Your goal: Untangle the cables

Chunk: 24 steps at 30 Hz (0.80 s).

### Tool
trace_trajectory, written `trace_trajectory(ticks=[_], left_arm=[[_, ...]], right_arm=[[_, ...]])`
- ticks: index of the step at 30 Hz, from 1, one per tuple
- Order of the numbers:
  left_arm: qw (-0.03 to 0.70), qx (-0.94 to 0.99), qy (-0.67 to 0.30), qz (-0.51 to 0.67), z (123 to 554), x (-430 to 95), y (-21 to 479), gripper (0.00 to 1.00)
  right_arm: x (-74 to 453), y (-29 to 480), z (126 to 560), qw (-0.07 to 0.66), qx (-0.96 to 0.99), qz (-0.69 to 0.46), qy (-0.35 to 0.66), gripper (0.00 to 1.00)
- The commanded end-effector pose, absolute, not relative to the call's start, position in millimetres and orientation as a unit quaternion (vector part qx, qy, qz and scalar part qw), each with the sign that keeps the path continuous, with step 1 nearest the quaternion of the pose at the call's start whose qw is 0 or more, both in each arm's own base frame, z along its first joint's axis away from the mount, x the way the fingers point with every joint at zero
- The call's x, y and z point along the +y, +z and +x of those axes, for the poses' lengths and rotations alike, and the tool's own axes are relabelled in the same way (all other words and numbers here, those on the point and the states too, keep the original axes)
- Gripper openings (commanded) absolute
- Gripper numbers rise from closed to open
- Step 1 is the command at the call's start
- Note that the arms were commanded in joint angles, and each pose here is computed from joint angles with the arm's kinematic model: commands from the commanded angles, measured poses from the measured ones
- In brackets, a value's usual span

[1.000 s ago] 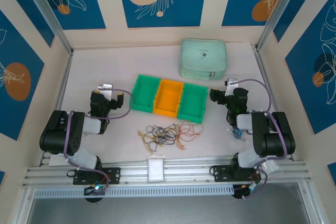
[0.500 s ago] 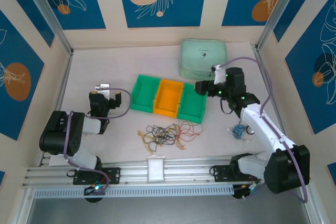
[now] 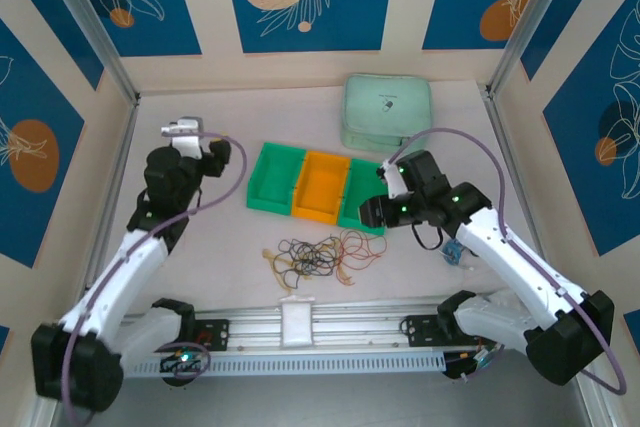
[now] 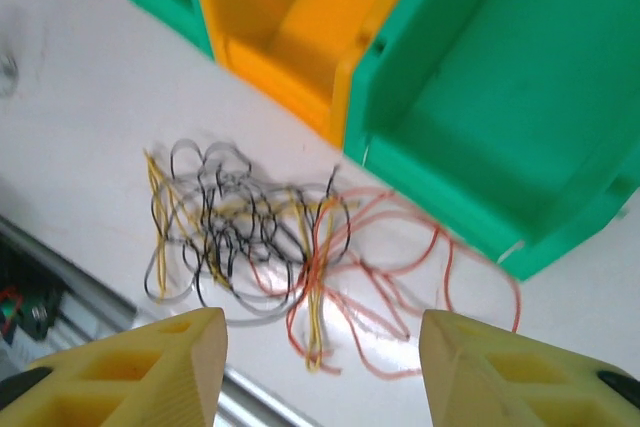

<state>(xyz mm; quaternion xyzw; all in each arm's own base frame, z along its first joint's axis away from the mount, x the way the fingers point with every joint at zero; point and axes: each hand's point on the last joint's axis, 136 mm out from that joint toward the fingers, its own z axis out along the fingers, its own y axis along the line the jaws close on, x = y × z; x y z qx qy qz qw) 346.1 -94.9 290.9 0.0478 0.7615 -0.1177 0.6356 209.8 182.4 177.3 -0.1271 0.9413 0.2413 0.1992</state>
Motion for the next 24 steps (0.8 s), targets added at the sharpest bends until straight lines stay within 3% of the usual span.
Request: trace_trajectory(ticks=[1,8,24], left_arm=[[0.495,0.851,-0.158,0.081,292.2,-137.0,207.8,0.63],[0.393,0.891,-0.171,0.15,243.6,-194.8,154.0,0.63],[0.362,0.897,-0.192,0.166,257.7,-235.6,150.9,0.64]], right_arm=[[171.6,148.6,179.7,0.133,0.964,-0.112,0.201,0.51],[173.7,114.9,154.0,0.08,0.974,-0.147,0.155,0.48],[192.4,72.0,173.2,0.082,0.977,-0.165,0.106,0.49]])
